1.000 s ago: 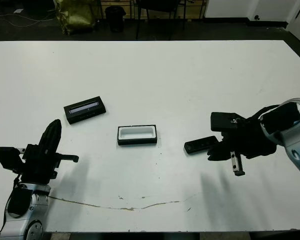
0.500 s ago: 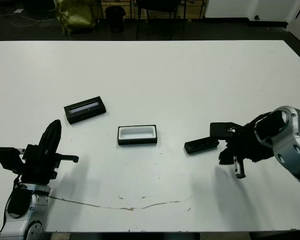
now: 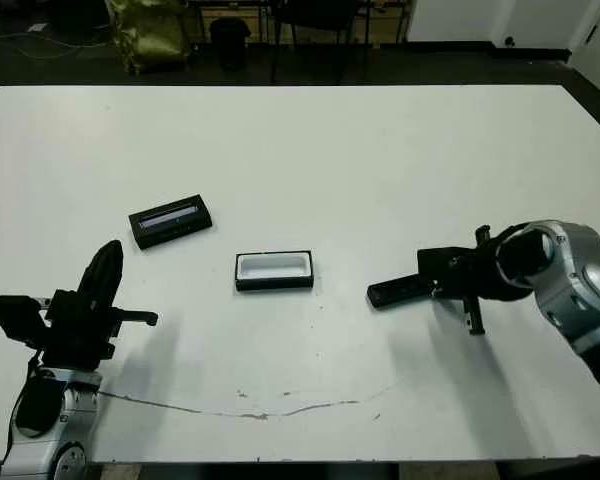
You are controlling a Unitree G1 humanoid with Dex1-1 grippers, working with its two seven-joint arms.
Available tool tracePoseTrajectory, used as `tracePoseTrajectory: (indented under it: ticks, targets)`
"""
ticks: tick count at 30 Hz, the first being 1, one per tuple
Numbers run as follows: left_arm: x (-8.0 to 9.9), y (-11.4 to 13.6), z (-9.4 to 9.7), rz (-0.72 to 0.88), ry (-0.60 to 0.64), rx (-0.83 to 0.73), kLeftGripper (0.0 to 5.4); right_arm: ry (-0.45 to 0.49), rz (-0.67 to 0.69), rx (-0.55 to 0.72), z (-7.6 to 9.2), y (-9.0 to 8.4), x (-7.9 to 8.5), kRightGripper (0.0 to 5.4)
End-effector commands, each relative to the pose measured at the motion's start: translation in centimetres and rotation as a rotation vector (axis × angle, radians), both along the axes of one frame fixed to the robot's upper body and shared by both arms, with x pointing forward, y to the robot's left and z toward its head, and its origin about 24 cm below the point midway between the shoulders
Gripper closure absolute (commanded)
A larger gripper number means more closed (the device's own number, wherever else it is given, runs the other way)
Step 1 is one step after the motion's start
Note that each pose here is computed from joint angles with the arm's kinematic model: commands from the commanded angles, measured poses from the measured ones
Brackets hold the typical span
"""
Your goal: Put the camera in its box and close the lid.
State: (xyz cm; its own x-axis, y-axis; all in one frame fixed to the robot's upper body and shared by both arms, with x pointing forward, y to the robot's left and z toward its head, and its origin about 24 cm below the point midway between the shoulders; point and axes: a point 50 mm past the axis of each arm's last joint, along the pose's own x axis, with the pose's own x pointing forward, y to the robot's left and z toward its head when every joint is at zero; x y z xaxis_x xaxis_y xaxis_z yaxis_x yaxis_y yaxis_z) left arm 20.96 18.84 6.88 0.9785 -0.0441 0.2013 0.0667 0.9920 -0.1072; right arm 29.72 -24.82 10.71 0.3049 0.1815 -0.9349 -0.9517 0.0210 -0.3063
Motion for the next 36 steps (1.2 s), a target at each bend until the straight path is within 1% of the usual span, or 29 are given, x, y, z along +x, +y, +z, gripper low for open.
tracePoseTrajectory:
  ticks: [1, 6, 8, 10, 12, 13, 15, 17, 20, 22, 26, 28, 30, 34, 36]
  targets:
    - [-0.2, 0.2, -0.6, 0.000, 0.029, 0.009, 5.38, 0.115, -0.025, 0.009, -3.1, 0.3, -1.0, 5.40]
    - [-0.3, 0.1, -0.6, 0.015, 0.034, 0.019, 5.38, 0.101, 0.025, 0.014, -3.0, 0.9, -0.6, 5.40]
    - [-0.3, 0.1, -0.6, 0.013, 0.035, 0.016, 5.38, 0.115, 0.009, 0.038, -3.3, 1.1, -0.3, 5.40]
    - [-0.3, 0.1, -0.6, 0.009, 0.033, 0.017, 5.38, 0.129, 0.001, 0.062, -3.8, 1.2, 0.1, 5.40]
    - [-0.3, 0.1, -0.6, 0.003, 0.032, 0.018, 5.38, 0.120, 0.039, 0.052, -4.5, 1.4, 0.5, 5.40]
    - [-0.3, 0.1, -0.6, 0.005, 0.032, 0.021, 5.38, 0.121, 0.036, 0.056, -4.8, 1.4, 0.6, 5.40]
    - [-0.3, 0.1, -0.6, 0.006, 0.030, 0.024, 5.38, 0.117, 0.037, 0.051, -5.1, 2.0, 1.1, 5.40]
    - [-0.2, 0.1, -0.7, 0.006, 0.029, 0.021, 5.38, 0.110, 0.067, 0.058, -5.1, 2.7, 1.5, 5.40]
    - [-0.2, 0.1, -0.7, 0.012, 0.030, 0.026, 5.38, 0.115, 0.098, 0.090, -5.2, 3.6, 2.1, 5.40]
    - [-0.3, 0.0, -0.7, 0.010, 0.034, 0.022, 5.38, 0.117, 0.082, 0.121, -5.5, 4.1, 2.6, 5.40]
    - [-0.3, -0.1, -0.8, 0.007, 0.032, 0.007, 5.38, 0.088, 0.126, 0.122, -6.0, 5.6, 3.6, 5.40]
    - [-0.3, 0.0, -0.8, 0.009, 0.033, 0.010, 5.38, 0.085, 0.117, 0.139, -6.2, 6.0, 4.0, 5.40]
    - [-0.4, -0.1, -0.8, 0.016, 0.035, 0.013, 5.38, 0.088, 0.102, 0.151, -6.6, 6.3, 4.2, 5.40]
    - [-0.4, -0.1, -0.9, 0.020, 0.035, 0.015, 5.38, 0.092, 0.081, 0.183, -6.7, 7.0, 4.4, 5.40]
    - [-0.4, -0.2, -0.9, 0.021, 0.040, 0.010, 5.38, 0.078, 0.113, 0.215, -6.6, 7.3, 4.3, 5.40]
